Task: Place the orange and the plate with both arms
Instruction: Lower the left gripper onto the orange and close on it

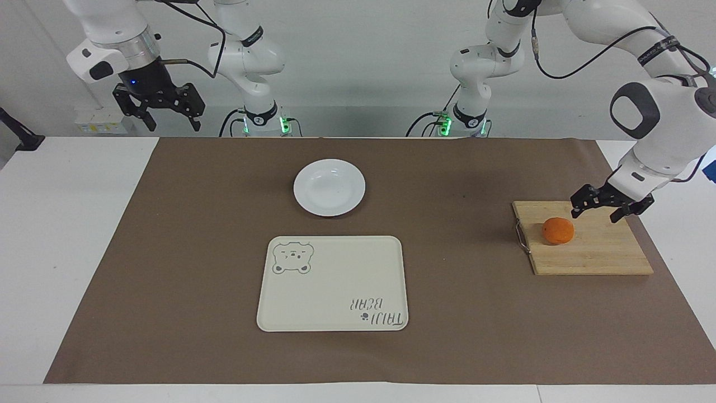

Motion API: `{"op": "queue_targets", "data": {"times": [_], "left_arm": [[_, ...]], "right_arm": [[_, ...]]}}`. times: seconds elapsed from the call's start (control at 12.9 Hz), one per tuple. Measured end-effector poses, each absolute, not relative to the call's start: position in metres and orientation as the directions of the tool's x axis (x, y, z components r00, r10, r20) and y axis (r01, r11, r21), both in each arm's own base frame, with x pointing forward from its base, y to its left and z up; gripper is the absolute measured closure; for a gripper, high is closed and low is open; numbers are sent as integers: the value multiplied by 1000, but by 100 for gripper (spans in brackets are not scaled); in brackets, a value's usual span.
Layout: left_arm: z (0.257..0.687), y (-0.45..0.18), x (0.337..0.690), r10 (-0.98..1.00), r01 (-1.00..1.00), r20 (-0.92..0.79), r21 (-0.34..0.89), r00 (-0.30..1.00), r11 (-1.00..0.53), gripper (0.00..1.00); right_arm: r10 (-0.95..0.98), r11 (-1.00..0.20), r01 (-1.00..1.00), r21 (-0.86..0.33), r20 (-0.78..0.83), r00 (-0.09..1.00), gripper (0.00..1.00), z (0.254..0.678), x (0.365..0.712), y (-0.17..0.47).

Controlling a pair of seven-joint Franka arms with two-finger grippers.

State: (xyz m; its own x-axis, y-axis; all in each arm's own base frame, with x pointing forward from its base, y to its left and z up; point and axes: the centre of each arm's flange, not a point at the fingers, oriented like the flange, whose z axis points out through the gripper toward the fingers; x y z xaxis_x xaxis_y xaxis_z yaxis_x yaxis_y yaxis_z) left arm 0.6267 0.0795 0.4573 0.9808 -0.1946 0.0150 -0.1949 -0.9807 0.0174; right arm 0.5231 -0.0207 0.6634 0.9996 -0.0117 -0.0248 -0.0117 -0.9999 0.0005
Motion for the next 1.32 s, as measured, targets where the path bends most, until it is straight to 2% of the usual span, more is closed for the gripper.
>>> {"op": "queue_targets", "data": {"times": [0.47, 1.17, 1.24, 1.32], "left_arm": [[377, 93, 606, -179, -178, -21, 28, 984, -984, 0], [336, 89, 587, -67, -65, -53, 35, 996, -997, 0], [335, 89, 587, -49, -47, -54, 34, 997, -998, 7], [336, 88, 587, -41, -39, -52, 34, 998, -999, 22]], "right_arm": [[-12, -1000, -12, 1, -25, 1000, 0, 663, 523, -21], [-12, -1000, -12, 1, -25, 1000, 0, 663, 523, -21], [-12, -1000, -12, 1, -25, 1000, 0, 663, 523, -21], [-12, -1000, -12, 1, -25, 1000, 0, 663, 523, -21]]}}
